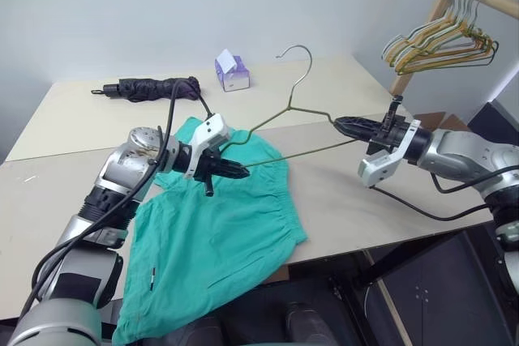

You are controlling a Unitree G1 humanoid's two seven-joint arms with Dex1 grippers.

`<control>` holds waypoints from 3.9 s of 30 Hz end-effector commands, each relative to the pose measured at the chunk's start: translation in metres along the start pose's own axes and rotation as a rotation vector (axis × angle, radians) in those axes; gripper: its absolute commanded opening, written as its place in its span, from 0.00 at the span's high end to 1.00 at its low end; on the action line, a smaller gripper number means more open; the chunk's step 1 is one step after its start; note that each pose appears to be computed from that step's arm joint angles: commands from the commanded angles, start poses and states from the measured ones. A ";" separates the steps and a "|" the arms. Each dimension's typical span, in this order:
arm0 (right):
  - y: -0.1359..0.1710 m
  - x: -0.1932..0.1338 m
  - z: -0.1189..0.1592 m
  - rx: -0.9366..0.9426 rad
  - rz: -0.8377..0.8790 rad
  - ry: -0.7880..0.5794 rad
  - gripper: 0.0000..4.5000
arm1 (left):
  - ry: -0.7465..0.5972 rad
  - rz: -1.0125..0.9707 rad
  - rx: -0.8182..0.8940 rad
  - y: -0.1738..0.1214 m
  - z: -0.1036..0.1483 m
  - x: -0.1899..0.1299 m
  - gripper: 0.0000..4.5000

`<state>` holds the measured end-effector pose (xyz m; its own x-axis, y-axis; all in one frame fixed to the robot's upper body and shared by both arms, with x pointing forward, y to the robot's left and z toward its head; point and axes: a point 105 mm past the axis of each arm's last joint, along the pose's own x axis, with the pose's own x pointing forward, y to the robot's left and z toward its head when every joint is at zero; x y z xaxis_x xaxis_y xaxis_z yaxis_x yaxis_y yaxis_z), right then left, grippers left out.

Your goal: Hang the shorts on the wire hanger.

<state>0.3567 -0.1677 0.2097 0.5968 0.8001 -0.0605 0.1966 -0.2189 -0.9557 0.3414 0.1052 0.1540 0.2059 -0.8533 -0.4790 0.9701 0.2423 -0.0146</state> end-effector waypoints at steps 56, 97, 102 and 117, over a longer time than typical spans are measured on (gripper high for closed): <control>0.029 -0.031 0.040 1.228 0.709 0.025 1.00 | -0.105 -0.046 0.584 -0.012 0.004 -0.042 0.70; 0.112 -0.135 0.102 2.403 0.775 0.389 1.00 | -0.374 -0.005 0.337 -0.046 0.025 -0.076 0.01; 0.115 -0.131 0.101 2.392 0.815 0.403 1.00 | -0.372 0.003 0.341 -0.045 0.025 -0.077 0.01; 0.126 -0.108 0.088 2.329 0.893 0.403 1.00 | -0.357 0.022 0.351 -0.045 0.022 -0.078 0.01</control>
<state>0.2407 -0.2350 0.0653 0.1312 0.7522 -0.6458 -0.5756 0.5882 0.5681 0.2859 0.1501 0.2002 0.1890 -0.9703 -0.1510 0.9549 0.1458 0.2585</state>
